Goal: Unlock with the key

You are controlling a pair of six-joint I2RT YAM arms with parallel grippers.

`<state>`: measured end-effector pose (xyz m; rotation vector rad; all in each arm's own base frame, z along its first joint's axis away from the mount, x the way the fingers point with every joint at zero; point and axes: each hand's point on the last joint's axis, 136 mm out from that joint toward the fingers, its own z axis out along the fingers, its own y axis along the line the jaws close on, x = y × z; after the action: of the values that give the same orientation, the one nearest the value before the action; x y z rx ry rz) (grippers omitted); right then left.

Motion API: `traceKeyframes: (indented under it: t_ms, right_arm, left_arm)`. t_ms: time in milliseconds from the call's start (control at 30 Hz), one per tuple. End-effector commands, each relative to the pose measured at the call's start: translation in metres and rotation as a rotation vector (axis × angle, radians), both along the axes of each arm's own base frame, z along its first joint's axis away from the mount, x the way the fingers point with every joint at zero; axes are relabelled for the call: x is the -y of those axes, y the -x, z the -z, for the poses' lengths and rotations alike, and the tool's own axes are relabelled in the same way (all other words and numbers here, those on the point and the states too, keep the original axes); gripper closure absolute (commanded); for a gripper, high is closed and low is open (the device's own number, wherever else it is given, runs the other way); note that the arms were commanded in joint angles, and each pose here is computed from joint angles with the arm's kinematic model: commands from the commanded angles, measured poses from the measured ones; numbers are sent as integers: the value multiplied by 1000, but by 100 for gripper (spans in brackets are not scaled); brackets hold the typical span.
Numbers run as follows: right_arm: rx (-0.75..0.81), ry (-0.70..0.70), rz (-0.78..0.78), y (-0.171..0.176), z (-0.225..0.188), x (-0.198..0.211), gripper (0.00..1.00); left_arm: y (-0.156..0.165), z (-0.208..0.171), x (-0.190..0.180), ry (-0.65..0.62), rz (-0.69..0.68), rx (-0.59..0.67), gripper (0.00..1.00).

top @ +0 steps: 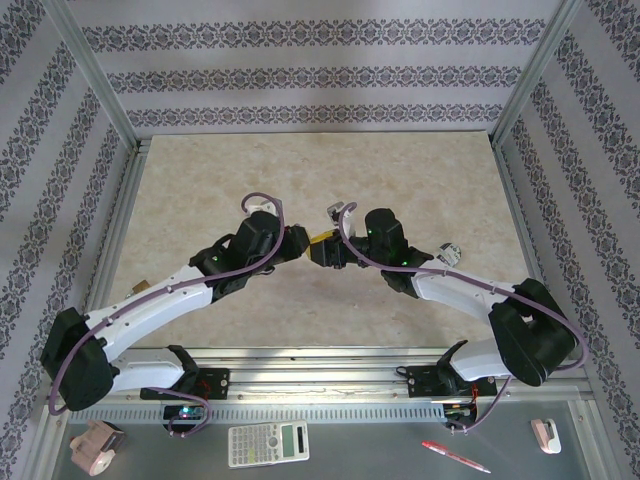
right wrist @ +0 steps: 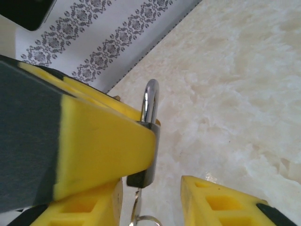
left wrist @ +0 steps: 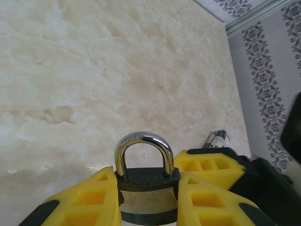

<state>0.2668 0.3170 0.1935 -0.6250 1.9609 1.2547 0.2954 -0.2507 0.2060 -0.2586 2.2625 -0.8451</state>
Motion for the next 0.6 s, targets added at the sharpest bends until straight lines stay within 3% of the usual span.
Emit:
traceKeyframes:
  t_ms: [0,300,567]
  right_arm:
    - [103,-111,-50,7,-39,-2,60]
    - [68,-76,-39,13,-18,0,60]
    - [22,-56,-55,11,-1,-13,66]
  left_arm:
    - [3,18,-7,-98,26,-60,100]
    - [-6,15,-9,-86,3,-44,100]
    - [-5,14,-9,-68,1,-42,100]
